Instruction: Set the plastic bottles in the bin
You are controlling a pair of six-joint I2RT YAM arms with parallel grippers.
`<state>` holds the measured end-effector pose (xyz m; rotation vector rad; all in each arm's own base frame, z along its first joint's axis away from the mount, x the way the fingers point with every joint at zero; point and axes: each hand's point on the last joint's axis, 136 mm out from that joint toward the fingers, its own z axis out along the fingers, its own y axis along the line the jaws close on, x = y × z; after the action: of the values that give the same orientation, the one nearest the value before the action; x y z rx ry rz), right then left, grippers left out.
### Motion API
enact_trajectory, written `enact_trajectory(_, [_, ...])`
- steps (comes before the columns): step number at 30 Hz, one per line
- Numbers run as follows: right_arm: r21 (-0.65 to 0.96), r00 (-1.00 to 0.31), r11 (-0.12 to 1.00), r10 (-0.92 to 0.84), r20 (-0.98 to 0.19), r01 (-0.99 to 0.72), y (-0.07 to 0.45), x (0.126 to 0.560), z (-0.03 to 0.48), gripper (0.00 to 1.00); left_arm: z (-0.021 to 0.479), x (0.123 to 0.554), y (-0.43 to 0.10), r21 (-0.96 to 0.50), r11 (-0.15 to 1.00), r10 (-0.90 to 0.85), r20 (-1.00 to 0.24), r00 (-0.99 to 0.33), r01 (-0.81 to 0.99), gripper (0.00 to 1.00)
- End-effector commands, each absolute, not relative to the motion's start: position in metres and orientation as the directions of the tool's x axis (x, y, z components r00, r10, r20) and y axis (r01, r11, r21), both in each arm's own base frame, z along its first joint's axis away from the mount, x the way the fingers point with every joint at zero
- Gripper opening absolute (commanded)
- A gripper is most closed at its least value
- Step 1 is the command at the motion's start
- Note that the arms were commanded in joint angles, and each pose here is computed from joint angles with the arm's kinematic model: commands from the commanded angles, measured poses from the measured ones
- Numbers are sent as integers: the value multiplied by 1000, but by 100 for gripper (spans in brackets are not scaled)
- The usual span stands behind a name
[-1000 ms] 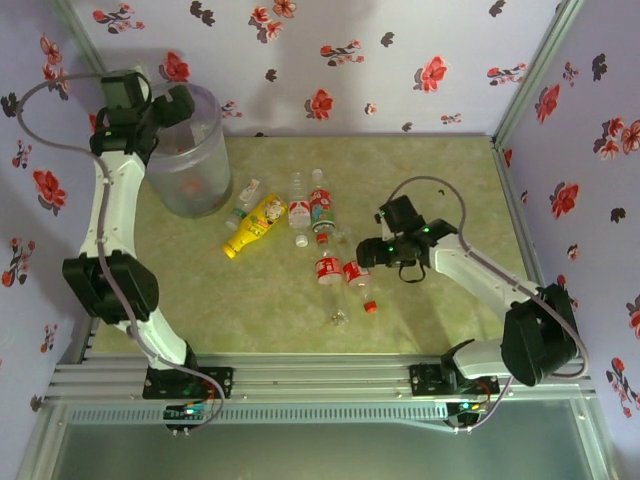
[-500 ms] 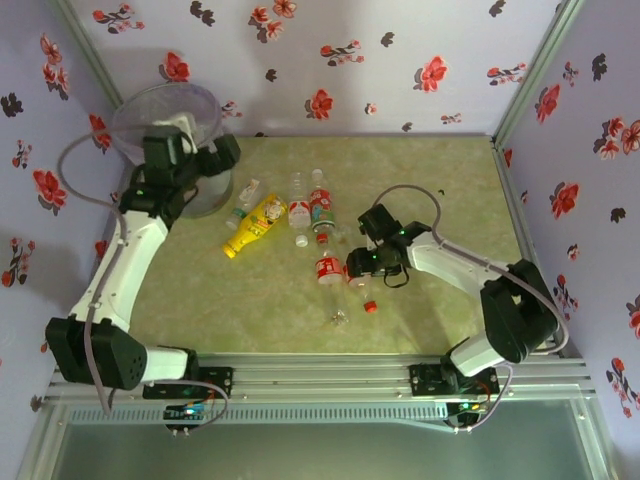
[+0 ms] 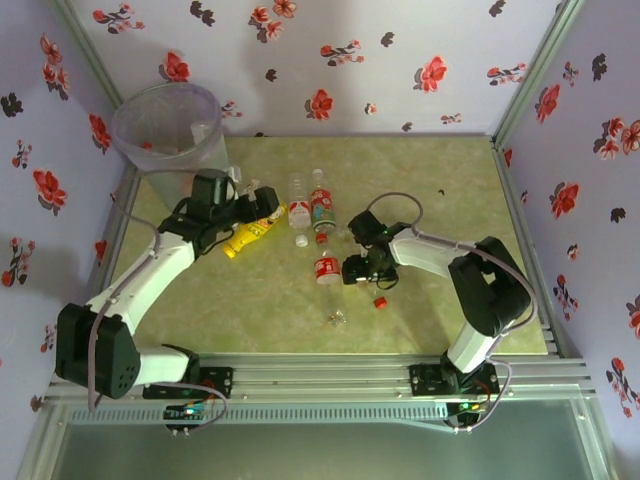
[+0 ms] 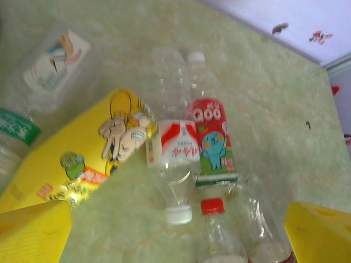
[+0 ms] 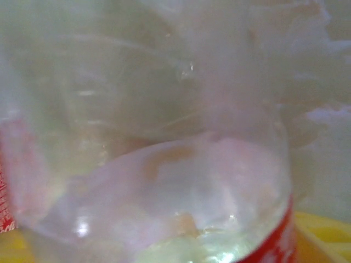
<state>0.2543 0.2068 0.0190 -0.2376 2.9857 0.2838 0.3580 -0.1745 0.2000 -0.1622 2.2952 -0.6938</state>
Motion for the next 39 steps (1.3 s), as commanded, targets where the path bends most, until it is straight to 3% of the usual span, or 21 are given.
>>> enact_trajectory(1, [135, -980, 978, -142, -142, -162, 205, 260, 5, 74, 170, 349, -184, -574, 818, -347, -538, -768, 32, 100])
enact_trajectory(10, [89, -972, 980, -160, -175, -178, 198, 266, 15, 67, 124, 335, -196, -643, 764, -427, -447, -786, -49, 100])
enact_trajectory(18, [85, -953, 977, -171, -252, -197, 190, 282, 56, 57, 134, 341, -220, -724, 690, -449, -414, -792, -13, 100])
enact_trajectory(23, [165, -922, 959, -162, -352, -231, 197, 302, 91, 55, 150, 343, -236, -788, 616, -462, -386, -799, 24, 100])
enact_trajectory(28, [391, -864, 840, -166, -475, -377, 231, 312, 131, 51, 181, 340, -265, -863, 493, -449, -362, -817, 112, 100])
enact_trajectory(31, [531, -867, 730, -170, -468, -430, 249, 306, 149, 51, 200, 334, -287, -883, 423, -407, -387, -828, 204, 100])
enact_trajectory(39, [665, -870, 574, -199, -452, -477, 274, 289, 168, 50, 229, 328, -339, -900, 258, -345, -425, -837, 350, 99])
